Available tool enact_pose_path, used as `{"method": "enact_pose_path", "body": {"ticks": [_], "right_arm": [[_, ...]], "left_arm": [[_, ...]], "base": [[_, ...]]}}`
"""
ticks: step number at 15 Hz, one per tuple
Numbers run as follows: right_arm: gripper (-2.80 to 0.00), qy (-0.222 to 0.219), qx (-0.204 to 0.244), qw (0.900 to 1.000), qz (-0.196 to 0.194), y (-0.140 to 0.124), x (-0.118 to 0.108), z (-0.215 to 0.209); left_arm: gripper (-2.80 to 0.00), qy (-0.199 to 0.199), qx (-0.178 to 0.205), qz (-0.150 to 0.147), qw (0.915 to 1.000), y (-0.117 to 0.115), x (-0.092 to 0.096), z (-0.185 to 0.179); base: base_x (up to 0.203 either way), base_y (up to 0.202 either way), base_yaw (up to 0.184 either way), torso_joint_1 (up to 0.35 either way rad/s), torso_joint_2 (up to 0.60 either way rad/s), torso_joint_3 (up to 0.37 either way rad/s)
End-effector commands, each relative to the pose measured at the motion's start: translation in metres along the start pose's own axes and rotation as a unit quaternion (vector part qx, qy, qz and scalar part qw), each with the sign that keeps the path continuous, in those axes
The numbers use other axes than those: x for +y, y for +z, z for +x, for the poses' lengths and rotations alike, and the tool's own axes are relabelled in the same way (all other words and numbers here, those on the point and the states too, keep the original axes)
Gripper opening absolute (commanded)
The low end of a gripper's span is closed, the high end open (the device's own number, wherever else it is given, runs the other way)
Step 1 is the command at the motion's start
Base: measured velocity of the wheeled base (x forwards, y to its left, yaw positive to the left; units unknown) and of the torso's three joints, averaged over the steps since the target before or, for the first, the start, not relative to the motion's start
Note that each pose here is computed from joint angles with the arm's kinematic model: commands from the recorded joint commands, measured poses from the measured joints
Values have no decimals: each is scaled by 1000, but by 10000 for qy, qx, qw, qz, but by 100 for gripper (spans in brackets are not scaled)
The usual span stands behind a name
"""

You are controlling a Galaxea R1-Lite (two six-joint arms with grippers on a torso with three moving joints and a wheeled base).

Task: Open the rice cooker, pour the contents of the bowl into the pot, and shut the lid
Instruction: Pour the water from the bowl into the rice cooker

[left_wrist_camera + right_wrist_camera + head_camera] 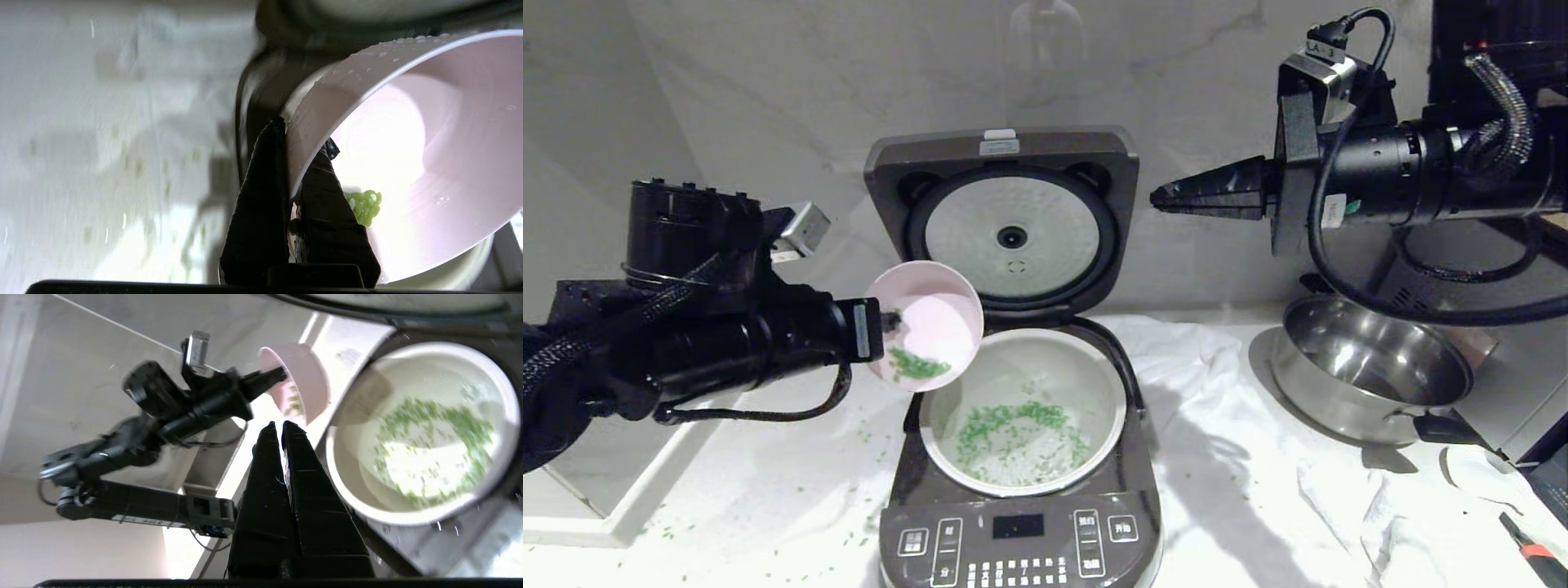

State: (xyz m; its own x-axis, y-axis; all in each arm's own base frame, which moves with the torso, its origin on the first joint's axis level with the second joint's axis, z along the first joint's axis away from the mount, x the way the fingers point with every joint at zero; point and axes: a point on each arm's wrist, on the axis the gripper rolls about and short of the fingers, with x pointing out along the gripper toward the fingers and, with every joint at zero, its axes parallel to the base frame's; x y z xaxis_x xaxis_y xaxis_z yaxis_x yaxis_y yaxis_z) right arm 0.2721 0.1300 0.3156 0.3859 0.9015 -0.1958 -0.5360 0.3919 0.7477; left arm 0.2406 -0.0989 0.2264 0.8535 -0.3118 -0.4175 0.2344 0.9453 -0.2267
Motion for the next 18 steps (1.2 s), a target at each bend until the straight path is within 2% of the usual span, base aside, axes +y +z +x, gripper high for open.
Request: {"method": "enact_pose_path", "body": {"ticks": [1, 4, 8, 11, 13, 15, 18], "right_arm": [[-280, -94, -164, 9998, -84, -18, 16, -25], [-280, -67, -258, 9994, -223, -40, 32, -53], [-280, 154, -427, 9987, -237, -74, 57, -95], [-280, 104, -379, 9992, -107, -112, 53, -117], [-280, 81, -412, 9991, -113, -140, 48, -133], [-280, 68, -762, 9966, -318, -160, 52, -152], [-280, -304, -1570, 9827, -932, -180, 62, -178]], "left_arm": [[-280, -14, 413, -166, 9990, 0, 6, -18], [-280, 16, 603, -330, 9976, -3, 19, -36], [-280, 452, 1036, -525, 9922, -10, 37, -43], [-280, 749, 1229, -735, 9869, -17, 54, -45], [-280, 1067, 1364, -767, 9819, -25, 72, -47], [-280, 1350, 1889, -787, 9695, -37, 85, -53], [-280, 1560, 2081, -1059, 9598, -42, 107, -55]], "base": [[0, 0, 0, 0, 0, 0], [0, 0, 0, 0, 0, 0], [0, 0, 0, 0, 0, 0], [0, 0, 0, 0, 0, 0], [0, 0, 0, 0, 0, 0], [0, 0, 0, 0, 0, 0], [0, 0, 0, 0, 0, 0]]}}
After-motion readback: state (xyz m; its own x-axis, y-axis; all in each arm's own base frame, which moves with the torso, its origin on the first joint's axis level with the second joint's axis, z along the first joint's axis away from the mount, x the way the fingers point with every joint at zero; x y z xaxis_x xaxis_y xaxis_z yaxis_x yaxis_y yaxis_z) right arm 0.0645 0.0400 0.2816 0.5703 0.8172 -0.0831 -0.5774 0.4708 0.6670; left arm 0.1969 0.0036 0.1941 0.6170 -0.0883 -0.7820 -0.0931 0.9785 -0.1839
